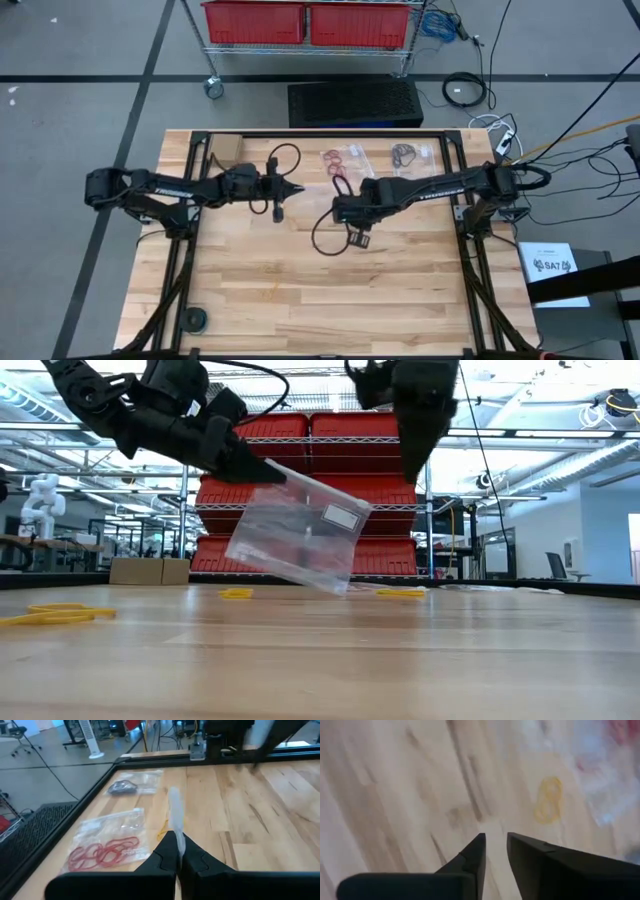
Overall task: Sort rubber bands
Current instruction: Open the top left transparent zip lock bag, then put the top right yellow rubber band into the top left transparent zip lock bag
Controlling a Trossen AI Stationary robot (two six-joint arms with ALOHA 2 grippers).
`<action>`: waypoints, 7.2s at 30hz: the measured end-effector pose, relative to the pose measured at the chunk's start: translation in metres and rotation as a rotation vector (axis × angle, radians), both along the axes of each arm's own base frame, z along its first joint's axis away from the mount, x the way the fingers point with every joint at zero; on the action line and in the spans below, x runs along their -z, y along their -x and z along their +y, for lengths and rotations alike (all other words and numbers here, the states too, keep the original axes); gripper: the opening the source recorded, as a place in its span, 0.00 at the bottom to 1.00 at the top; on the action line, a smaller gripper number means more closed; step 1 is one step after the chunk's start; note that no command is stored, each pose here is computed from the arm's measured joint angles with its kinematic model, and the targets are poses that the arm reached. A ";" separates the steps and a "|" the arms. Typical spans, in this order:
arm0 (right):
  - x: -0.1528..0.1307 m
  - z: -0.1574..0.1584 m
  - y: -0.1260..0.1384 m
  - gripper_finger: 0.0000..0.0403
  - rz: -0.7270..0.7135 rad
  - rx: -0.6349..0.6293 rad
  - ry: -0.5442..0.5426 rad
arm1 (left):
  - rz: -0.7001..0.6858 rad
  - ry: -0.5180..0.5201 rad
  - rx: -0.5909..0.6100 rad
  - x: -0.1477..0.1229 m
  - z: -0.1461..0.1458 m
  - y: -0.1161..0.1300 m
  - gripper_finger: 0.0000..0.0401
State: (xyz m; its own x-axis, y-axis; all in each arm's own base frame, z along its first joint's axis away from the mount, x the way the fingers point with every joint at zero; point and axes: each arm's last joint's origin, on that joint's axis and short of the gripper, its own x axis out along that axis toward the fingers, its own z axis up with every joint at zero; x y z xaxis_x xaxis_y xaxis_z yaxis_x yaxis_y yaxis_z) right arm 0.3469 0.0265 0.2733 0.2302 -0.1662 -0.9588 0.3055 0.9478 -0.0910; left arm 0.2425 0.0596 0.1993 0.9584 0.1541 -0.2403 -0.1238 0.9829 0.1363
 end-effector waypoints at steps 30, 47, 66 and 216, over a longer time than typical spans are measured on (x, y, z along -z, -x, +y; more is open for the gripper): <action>-0.008 -0.040 -0.036 0.00 -0.392 -0.140 0.201 | 0.007 0.022 0.078 0.001 -0.002 0.000 0.00; 0.014 -0.059 -0.048 0.00 -0.392 -0.122 0.244 | -0.001 0.023 0.089 0.001 -0.002 0.000 0.00; 0.030 -0.061 -0.054 0.00 -0.361 -0.130 0.208 | -0.004 0.028 0.112 0.001 -0.003 -0.001 0.00; 0.050 -0.027 0.000 0.07 -0.790 0.023 -0.140 | -0.065 0.087 0.194 0.014 -0.027 -0.026 0.00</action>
State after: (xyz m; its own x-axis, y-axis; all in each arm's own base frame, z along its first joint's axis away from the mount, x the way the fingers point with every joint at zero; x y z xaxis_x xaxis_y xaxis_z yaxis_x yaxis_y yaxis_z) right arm 0.3465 -0.0008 0.2236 0.8478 -0.0689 -0.5257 0.2489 0.9272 0.2799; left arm 0.2685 0.0327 0.1853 0.9819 -0.0537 -0.1818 0.0634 0.9969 0.0475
